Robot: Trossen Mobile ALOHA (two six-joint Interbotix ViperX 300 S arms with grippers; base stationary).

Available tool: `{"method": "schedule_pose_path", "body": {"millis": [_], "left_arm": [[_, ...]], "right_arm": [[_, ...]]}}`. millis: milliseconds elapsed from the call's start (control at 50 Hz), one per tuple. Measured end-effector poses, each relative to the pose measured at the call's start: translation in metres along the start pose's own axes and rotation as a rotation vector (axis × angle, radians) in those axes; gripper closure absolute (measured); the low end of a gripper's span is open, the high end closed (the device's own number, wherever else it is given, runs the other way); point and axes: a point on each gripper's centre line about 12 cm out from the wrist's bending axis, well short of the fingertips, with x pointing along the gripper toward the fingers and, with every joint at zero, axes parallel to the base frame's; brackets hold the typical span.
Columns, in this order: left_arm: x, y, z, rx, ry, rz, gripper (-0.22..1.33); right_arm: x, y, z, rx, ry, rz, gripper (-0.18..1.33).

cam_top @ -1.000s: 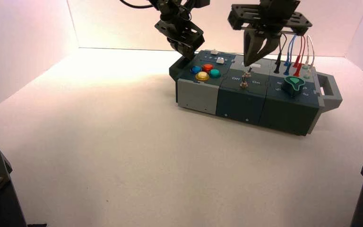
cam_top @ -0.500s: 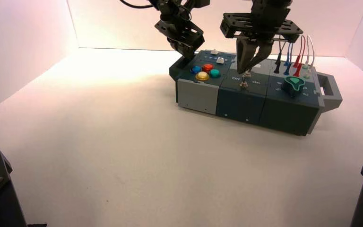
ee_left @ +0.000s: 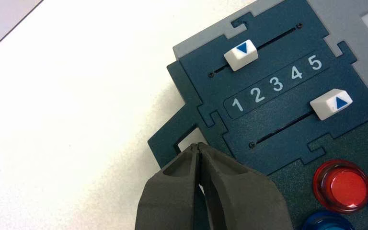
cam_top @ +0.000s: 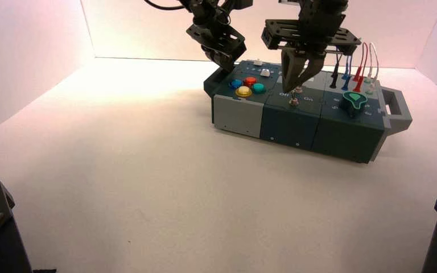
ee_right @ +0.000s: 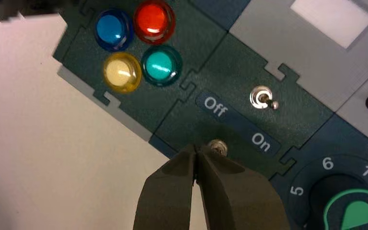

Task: Flip the bottom switch on with the right gripper.

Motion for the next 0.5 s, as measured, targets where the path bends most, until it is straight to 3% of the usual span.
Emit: {"method": "schedule_pose_path", "body": {"millis": [500], "left_arm": [[0.0,0.0,0.0,0.0,0.0,0.0,1.28]], "right_arm": [[0.0017,-0.006,-0.0096,-0.002,0.022,-0.015,1.29]]}}
